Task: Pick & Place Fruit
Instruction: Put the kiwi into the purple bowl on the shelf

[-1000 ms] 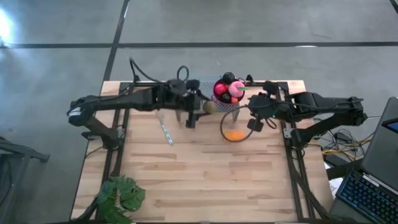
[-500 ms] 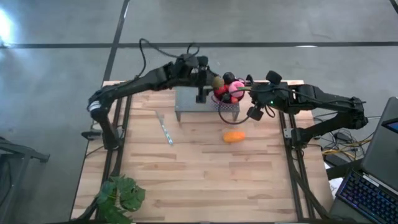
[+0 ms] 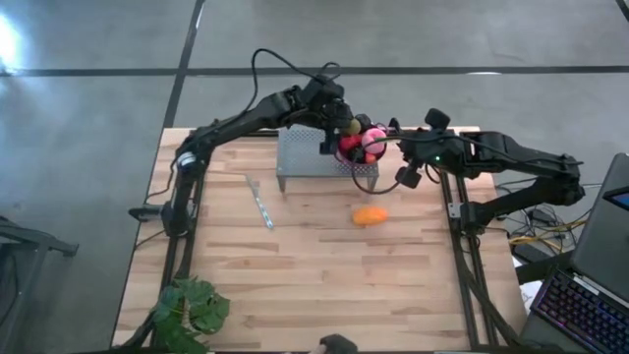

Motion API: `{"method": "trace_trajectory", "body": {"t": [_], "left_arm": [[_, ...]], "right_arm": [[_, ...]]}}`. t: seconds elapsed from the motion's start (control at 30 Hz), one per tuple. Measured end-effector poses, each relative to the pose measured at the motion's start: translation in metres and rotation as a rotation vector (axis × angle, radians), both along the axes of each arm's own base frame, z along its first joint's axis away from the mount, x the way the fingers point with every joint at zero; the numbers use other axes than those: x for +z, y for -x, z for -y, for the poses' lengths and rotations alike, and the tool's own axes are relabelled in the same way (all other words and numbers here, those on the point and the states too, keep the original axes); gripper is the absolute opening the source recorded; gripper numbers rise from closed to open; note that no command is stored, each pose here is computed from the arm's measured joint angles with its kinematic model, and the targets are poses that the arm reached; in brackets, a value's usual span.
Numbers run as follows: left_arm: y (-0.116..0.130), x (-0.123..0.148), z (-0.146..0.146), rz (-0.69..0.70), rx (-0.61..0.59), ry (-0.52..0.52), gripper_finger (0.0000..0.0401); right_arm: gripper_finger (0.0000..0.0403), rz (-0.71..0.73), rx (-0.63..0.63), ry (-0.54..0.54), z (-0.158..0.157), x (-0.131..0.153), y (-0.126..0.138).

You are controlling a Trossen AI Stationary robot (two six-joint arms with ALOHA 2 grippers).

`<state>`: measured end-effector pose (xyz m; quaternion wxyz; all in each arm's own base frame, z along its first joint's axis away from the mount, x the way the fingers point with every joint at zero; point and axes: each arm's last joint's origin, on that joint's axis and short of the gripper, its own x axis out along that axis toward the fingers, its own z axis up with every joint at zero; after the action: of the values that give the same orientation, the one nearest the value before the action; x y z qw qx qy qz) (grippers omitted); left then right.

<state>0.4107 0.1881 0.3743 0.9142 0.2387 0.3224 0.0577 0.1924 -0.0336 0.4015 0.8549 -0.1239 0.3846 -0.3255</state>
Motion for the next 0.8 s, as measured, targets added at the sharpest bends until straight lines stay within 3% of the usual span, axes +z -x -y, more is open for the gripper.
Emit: {"method": "trace_trajectory", "body": {"t": [0.8], "left_arm": [[-0.019,-0.003,0.022,0.032,-0.091,-0.073,0.0248]], "right_arm": [[0.0139,0.022,0.002,0.002,-0.001,0.004,0.007]]}}
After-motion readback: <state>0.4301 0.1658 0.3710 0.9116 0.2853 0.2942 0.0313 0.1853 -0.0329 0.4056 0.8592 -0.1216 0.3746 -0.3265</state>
